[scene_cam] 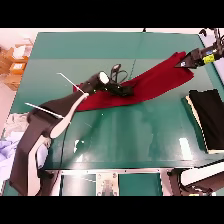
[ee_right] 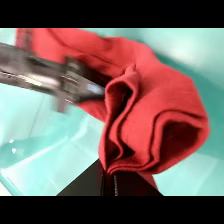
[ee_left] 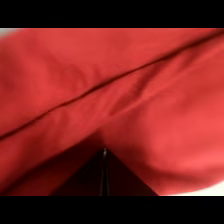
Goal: Fold the shirts.
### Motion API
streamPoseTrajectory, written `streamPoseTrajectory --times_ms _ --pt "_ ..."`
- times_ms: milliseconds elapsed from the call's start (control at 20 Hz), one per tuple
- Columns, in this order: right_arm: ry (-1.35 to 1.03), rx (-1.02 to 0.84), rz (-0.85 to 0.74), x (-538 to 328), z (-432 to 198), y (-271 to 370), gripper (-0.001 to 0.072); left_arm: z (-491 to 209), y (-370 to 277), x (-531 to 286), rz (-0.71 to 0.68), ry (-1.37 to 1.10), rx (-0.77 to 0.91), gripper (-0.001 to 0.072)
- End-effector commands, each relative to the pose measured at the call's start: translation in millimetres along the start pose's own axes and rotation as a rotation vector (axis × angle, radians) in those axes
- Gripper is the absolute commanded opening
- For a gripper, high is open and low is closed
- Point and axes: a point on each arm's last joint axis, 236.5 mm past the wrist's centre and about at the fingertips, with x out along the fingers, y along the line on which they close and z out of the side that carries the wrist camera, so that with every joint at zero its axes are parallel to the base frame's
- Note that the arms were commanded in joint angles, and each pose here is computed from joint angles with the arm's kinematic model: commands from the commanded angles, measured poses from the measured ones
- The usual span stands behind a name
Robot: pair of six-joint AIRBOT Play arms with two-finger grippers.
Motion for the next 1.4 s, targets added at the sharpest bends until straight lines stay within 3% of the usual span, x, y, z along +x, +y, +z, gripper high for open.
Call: streamPoseTrajectory --times_ms 0,250,500,850,1100,1150,1250,1350 --pt "-0.022 -0.076 0.057 -7.7 4.6 53.4 0.0018 -14.3 -14.9 28.6 -0.089 0.008 -0.091 0.0031" --pt "0.003 -0.076 0.076 3.0 4.0 71.9 0.0018 -5.8 -51.5 4.3 -0.221 0.051 -0.06 0.0031" --pt "0.028 -0.066 0.104 23.6 6.6 99.1 0.0018 52.6 -44.4 -127.4 -0.275 0.058 -0.01 0.0031" --pt "-0.032 -0.095 0.196 163.5 25.1 199.6 0.0019 70.3 120.9 -361.6 0.303 -0.065 -0.176 0.0031" --pt "-0.119 -0.077 0.184 343.8 -7.0 254.4 0.0019 45.1 190.0 -427.8 0.574 -0.049 -0.243 0.0031" --pt "-0.148 -0.081 0.169 381.2 -16.9 261.9 0.0054 44.4 193.8 -427.5 0.584 -0.045 -0.235 0.0031" --pt "-0.239 -0.083 0.128 434.2 -25.4 263.1 0.0316 43.0 197.2 -422.0 0.578 -0.04 -0.237 0.0031" --pt "-0.252 -0.055 0.118 441.3 -18.0 252.0 0.0428 40.2 200.1 -418.2 0.575 -0.029 -0.24 0.0031"
